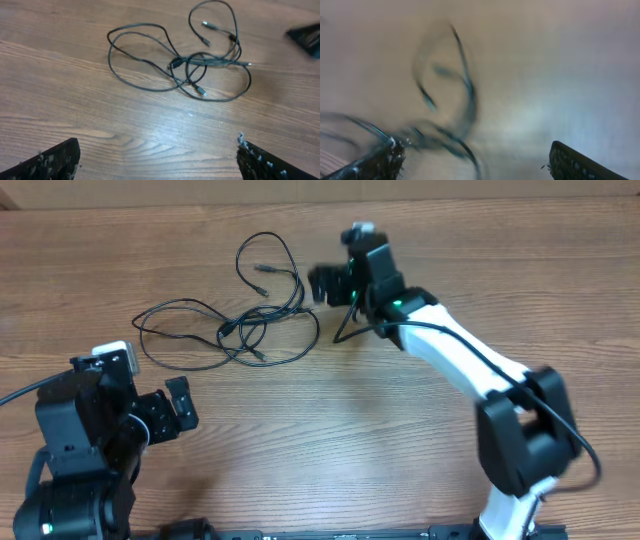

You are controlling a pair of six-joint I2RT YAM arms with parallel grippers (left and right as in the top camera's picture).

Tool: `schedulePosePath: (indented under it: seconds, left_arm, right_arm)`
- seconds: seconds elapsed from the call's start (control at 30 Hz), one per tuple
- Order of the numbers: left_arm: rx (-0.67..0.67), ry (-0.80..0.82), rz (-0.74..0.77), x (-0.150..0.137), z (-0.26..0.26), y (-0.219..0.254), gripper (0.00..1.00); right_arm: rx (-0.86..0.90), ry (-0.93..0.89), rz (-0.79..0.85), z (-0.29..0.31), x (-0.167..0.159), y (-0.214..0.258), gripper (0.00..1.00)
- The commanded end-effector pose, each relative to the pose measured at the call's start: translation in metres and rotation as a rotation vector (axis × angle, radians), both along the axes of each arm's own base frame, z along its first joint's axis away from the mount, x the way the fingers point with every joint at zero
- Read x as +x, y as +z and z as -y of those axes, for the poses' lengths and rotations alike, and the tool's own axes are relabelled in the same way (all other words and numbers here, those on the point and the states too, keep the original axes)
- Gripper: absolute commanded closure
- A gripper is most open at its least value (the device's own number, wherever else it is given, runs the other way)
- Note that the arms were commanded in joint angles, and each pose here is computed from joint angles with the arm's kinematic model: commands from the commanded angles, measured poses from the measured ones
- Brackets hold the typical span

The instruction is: Untangle cables

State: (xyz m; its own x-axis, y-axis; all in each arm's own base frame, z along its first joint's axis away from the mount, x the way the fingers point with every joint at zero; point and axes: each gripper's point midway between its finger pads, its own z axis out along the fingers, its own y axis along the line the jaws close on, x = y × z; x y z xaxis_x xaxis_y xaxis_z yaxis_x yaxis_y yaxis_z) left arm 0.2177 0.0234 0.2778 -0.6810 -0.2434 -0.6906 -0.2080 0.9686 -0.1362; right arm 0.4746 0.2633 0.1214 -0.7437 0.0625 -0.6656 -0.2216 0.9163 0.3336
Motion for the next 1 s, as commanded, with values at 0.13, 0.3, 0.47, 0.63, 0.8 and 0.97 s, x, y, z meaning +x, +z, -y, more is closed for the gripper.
schedulePosePath:
  seconds: [0.13,0.3,0.47,0.63,0.8,0.97]
  left_arm:
    - [-0.031,-0.018,-0.075,0.011,0.003,-0.015,0.0]
    - [-0.083,-0.051,-0.16,0.021,0.01,-0.034,0.0]
    - [-0.082,-0.067,-0.262,0.026,0.009,-0.054,0.0]
    - [-0.079,-0.07,-0.256,0.03,0.008,-0.055,0.0]
    - [-0.081,-0.07,-0.266,0.028,0.008,-0.056,0.0]
    - [-0.081,-0.07,-0.265,0.028,0.008,-0.056,0.0]
  right_arm:
    - [-0.19,0.115,-0.3,-0.018,-0.034,-0.082,0.09]
    - [-0.235,0.117,-0.285,-0.034,-0.019,-0.057,0.04]
    - [-0.174,0.115,-0.217,-0.048,-0.002,-0.014,0.04]
    - [-0.15,0.101,-0.204,-0.056,0.01,-0.029,0.08]
    - [-0.178,0.107,-0.322,-0.058,0.004,-0.098,0.08]
    - [-0.183,0.111,-0.381,-0.058,0.0,-0.128,0.26]
